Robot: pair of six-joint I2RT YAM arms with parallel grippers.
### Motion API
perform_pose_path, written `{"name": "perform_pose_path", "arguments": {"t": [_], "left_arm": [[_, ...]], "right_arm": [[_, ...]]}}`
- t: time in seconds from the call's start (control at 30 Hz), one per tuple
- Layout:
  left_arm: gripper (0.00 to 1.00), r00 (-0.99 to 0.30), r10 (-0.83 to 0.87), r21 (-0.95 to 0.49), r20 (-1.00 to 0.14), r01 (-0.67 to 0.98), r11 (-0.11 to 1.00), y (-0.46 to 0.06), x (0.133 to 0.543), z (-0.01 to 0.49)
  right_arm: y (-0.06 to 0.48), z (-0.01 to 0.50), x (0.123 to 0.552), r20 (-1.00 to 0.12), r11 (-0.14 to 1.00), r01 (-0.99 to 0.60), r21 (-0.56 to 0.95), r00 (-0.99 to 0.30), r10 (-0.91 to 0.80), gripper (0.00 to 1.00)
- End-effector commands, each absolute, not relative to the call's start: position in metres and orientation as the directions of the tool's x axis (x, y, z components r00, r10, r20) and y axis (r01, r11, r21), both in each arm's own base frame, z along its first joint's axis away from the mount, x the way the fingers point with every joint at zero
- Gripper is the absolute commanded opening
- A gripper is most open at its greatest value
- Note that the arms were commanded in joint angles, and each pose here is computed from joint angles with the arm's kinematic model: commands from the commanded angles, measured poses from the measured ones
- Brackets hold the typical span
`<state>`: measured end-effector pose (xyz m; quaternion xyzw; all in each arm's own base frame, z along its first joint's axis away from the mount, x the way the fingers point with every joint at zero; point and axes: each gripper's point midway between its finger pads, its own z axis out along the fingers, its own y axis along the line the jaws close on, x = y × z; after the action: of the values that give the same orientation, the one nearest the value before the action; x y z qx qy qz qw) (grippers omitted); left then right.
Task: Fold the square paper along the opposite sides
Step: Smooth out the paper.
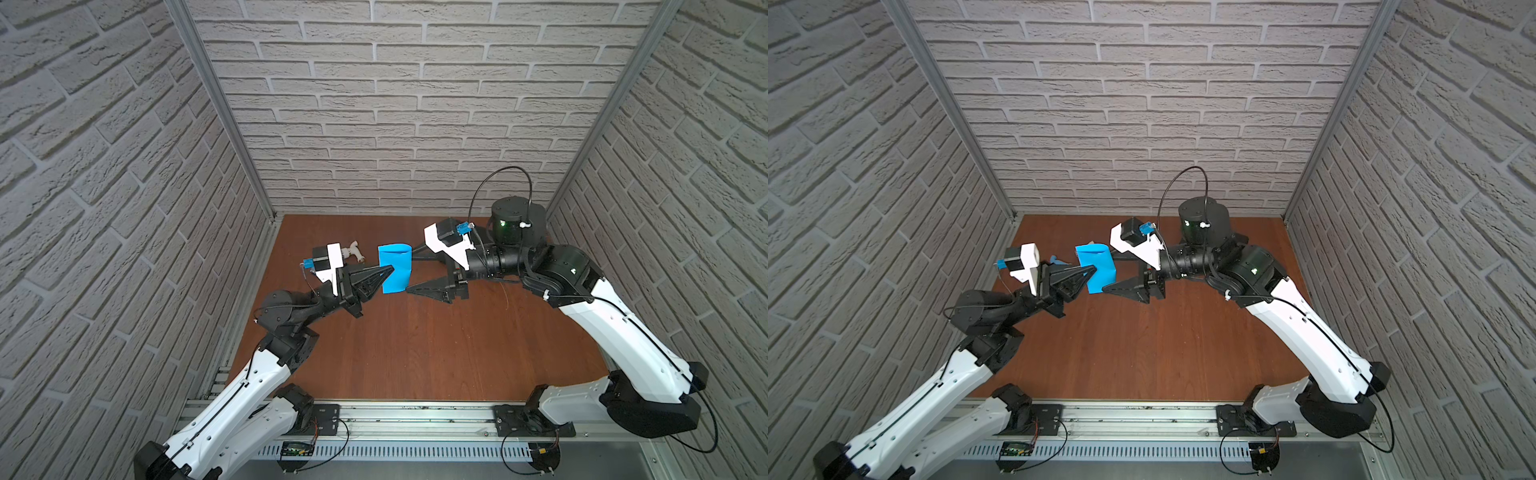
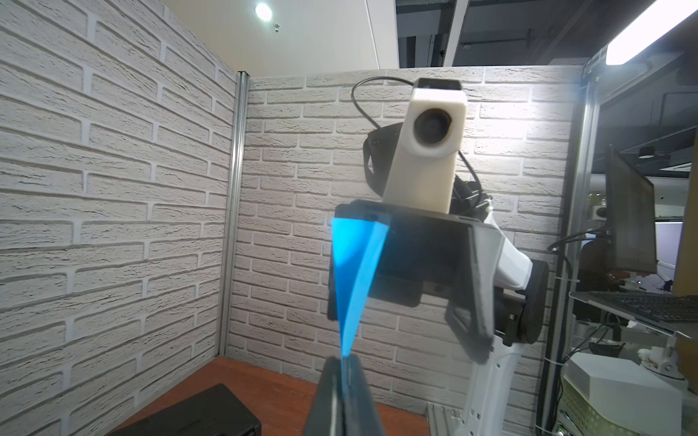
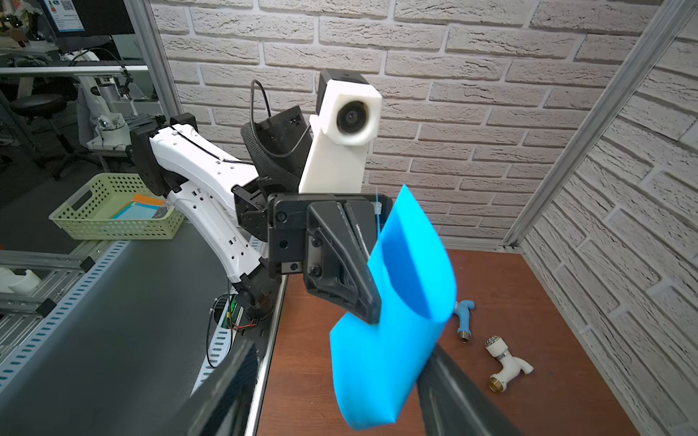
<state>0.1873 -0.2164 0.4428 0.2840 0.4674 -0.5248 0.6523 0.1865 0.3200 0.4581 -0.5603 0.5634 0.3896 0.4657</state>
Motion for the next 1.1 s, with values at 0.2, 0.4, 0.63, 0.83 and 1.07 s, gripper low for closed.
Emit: {"name": "perform_pose_path", "arguments": {"t": [0.2, 0.4, 0.63, 0.83, 1.07], "left_arm": [[0.00, 0.064, -0.472, -0.056, -0.879, 0.970, 0.235, -0.215, 0.160, 0.471], [0.00, 0.051, -0.468, -0.060, -0.882, 0.974, 0.219, -0.219, 0.160, 0.471], [0.00, 0.050, -0.463, -0.057, -0.885, 0.975, 0.215, -0.221, 0.159, 0.470], [0.00, 0.058, -0.453, -0.053, -0.889, 0.972, 0.229, -0.220, 0.159, 0.469], [0.00, 0.047, -0.445, -0.060, -0.894, 0.973, 0.225, -0.222, 0.160, 0.466]], "right_arm": [[0.313, 0.477, 0.183, -0.970, 0.046, -0.991, -0.123, 0.110, -0.215, 0.50], [0.318, 0.477, 0.184, -0.974, 0.031, -0.994, -0.105, 0.097, -0.207, 0.34], [0.317, 0.479, 0.185, -0.975, 0.041, -0.993, -0.109, 0.098, -0.198, 0.03], [0.317, 0.480, 0.186, -0.975, 0.053, -0.992, -0.113, 0.100, -0.198, 0.21], [0.316, 0.488, 0.190, -0.975, 0.072, -0.989, -0.133, 0.117, -0.190, 0.29]]}}
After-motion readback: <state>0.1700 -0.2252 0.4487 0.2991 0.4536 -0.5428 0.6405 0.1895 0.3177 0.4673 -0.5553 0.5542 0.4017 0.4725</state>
